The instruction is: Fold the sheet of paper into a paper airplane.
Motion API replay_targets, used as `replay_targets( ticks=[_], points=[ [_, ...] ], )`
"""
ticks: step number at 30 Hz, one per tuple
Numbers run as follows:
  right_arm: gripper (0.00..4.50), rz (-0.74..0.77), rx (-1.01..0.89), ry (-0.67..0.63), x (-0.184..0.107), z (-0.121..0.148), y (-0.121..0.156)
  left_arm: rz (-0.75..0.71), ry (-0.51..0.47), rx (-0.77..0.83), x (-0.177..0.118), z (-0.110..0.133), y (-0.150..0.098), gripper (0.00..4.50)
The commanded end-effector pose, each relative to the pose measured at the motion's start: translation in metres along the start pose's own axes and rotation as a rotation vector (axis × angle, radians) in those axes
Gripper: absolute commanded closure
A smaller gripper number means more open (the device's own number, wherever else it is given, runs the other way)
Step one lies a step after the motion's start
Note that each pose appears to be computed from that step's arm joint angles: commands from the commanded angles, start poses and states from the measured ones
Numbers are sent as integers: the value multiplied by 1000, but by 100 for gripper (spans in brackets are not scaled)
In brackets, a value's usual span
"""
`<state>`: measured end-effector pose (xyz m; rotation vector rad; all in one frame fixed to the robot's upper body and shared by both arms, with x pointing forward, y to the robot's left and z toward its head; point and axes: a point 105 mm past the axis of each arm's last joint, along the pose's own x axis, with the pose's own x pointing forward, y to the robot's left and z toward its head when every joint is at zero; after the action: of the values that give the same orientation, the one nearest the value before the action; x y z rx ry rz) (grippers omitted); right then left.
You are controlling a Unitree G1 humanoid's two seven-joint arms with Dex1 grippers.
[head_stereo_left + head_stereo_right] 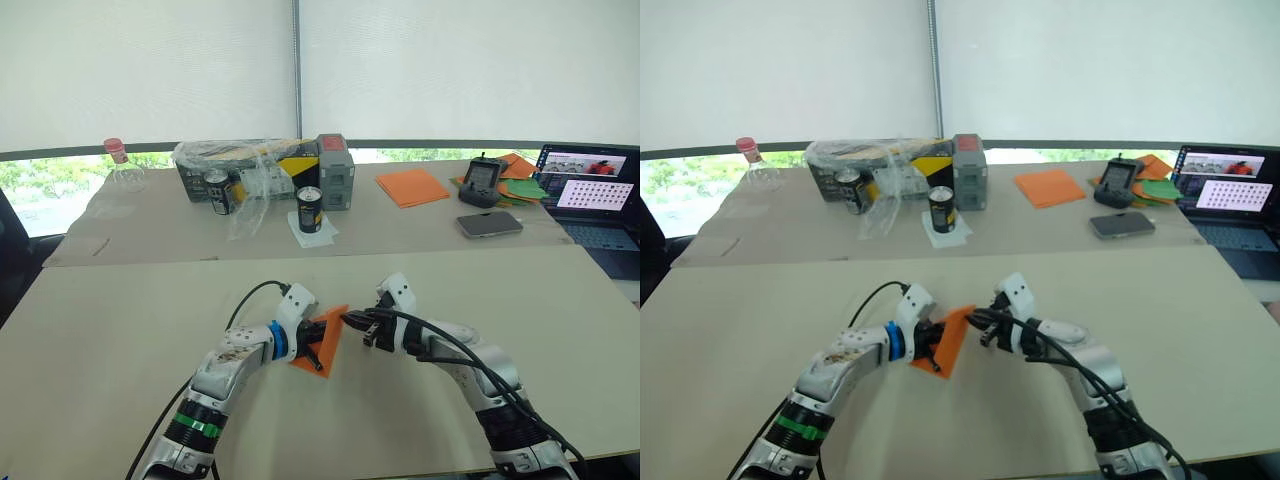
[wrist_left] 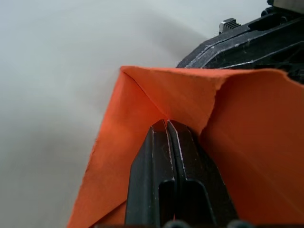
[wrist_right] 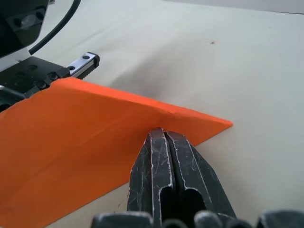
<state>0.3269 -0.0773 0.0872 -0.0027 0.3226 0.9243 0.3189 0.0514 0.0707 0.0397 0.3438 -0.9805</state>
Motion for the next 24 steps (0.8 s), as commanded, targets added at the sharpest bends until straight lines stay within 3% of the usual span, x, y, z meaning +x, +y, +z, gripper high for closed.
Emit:
replay_targets(
  ticks=[1,7,15,19,24],
  points=[
    [450,19,-50,-27,5,9,3,12,10,-3,-5,-3,2,444],
    [450,65,-89,-7,22,9,9,93,26,1,-25,-7,25,444],
    [450,79,-108,35,31,0,5,132,54,-11,-47,-18,30,444],
    [450,78,-107,100,32,-15,3,196,31,-22,-67,-11,42,444],
    [450,89,-142,164,28,-31,4,235,-71,-12,-77,15,54,444]
  ],
)
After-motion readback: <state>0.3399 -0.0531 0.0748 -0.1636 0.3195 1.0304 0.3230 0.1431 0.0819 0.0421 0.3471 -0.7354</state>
